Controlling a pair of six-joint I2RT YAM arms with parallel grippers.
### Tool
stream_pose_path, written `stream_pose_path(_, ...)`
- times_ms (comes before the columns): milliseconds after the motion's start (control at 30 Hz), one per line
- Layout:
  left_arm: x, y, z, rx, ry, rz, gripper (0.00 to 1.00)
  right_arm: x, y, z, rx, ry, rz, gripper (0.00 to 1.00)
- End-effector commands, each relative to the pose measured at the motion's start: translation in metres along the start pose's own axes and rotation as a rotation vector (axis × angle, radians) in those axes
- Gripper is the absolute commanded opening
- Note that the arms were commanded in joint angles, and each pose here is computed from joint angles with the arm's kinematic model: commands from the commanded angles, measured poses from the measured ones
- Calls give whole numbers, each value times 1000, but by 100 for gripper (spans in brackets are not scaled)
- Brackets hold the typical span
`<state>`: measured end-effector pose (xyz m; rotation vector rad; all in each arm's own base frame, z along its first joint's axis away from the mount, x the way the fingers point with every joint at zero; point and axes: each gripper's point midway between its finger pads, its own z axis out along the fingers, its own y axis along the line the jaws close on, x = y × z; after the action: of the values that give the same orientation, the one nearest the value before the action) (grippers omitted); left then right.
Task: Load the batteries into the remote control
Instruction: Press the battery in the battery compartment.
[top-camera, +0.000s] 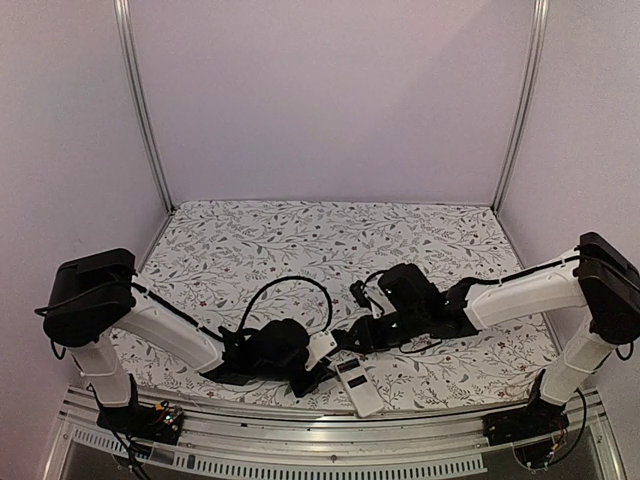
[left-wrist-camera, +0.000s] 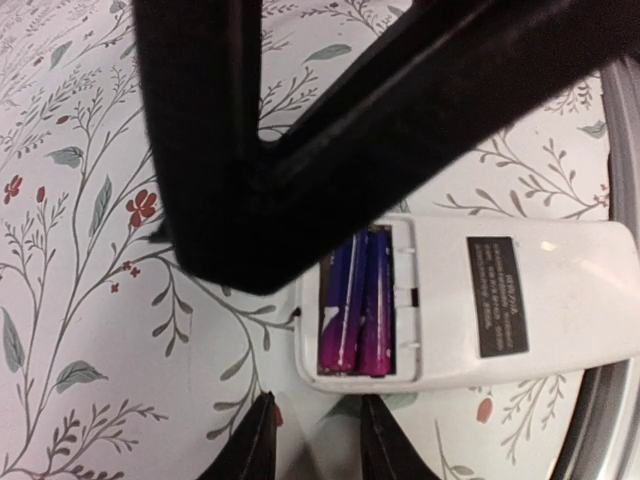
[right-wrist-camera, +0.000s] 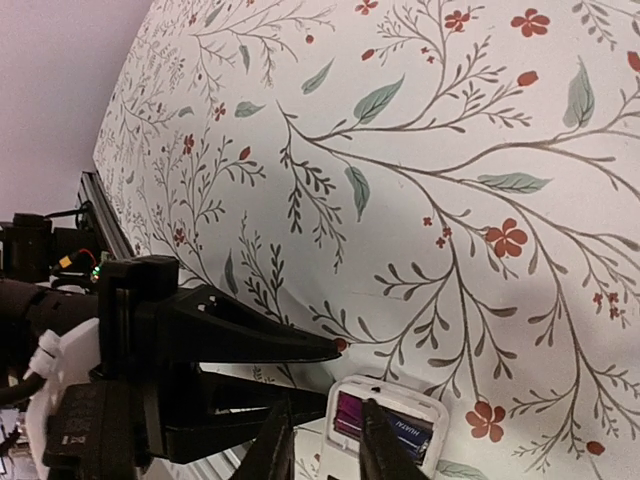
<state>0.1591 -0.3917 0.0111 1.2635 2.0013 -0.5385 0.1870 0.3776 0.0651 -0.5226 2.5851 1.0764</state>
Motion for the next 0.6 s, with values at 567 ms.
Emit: stream_pose_path(567,28,-2,6,5,83,21,29,35,-44,0,143,141,131,29)
